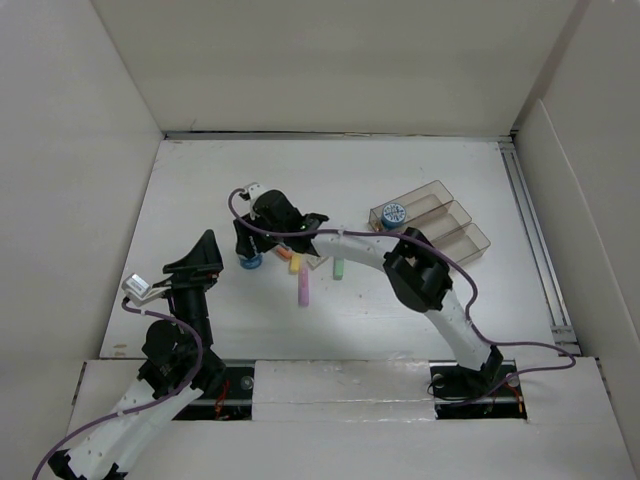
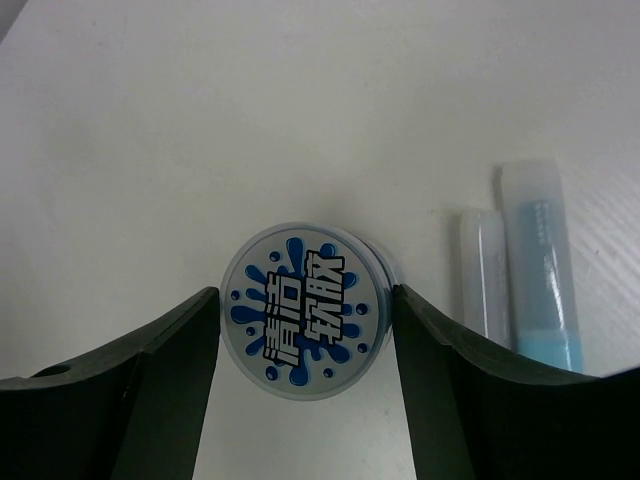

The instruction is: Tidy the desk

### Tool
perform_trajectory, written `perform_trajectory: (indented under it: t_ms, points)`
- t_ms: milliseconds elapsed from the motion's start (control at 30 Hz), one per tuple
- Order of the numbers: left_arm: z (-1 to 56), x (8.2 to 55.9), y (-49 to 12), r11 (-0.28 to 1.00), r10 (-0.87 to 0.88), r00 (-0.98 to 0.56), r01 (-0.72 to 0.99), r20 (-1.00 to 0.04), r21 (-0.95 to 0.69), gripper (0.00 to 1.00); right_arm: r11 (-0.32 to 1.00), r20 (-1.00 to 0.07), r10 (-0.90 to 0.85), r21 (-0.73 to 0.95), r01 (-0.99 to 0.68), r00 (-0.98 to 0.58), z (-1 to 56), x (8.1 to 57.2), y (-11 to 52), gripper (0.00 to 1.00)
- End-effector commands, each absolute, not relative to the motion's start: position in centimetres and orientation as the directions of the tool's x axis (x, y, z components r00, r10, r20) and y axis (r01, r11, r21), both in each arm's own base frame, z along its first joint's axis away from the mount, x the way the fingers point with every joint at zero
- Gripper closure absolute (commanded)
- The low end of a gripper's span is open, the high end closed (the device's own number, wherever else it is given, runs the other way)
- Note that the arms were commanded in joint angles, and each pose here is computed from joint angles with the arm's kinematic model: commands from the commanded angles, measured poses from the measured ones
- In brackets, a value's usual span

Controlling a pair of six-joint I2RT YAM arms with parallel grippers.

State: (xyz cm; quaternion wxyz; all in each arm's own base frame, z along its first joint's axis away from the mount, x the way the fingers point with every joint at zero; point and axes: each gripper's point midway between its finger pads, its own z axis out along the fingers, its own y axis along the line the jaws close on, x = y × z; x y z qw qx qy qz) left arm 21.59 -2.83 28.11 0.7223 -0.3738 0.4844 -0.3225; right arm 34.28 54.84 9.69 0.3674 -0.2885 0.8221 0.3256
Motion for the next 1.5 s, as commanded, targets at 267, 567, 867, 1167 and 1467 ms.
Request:
perform_trajectory:
  t_ms: [267, 567, 867, 1167, 1467]
  points:
    - [30.0, 20.7, -2.8, 0.491, -0.847, 0.326, 0.179, -0.420, -0.852, 0.03, 0.483, -0.867, 0.126, 0.478, -0.733, -0.482, 27.3, 35.7, 49.0, 0.51]
    - [30.3, 24.0, -8.8, 0.690, -0.723, 0.181, 0.189, -0.666, -0.698, 0.03, 0.689, -0.817, 0.370, 0.561, -0.458, -0.443, 27.7, 43.6, 29.8, 0.52]
    - [28.3, 27.2, -16.2, 0.819, -0.522, -0.054, 0.247, -0.851, -0.518, 0.03, 0.804, -0.785, 0.558, 0.592, -0.059, -0.270, 24.8, 45.6, 10.2, 0.53]
    - [28.1, 27.1, -17.1, 0.816, -0.503, -0.062, 0.295, -0.862, -0.497, 0.04, 0.781, -0.754, 0.625, 0.607, 0.148, -0.203, 20.3, 46.2, 1.0, 0.53]
    - [28.0, 27.2, -17.1, 0.822, -0.494, -0.070, 0.289, -0.867, -0.491, 0.04, 0.796, -0.777, 0.605, 0.599, 0.088, -0.177, 23.1, 48.0, 1.6, 0.54]
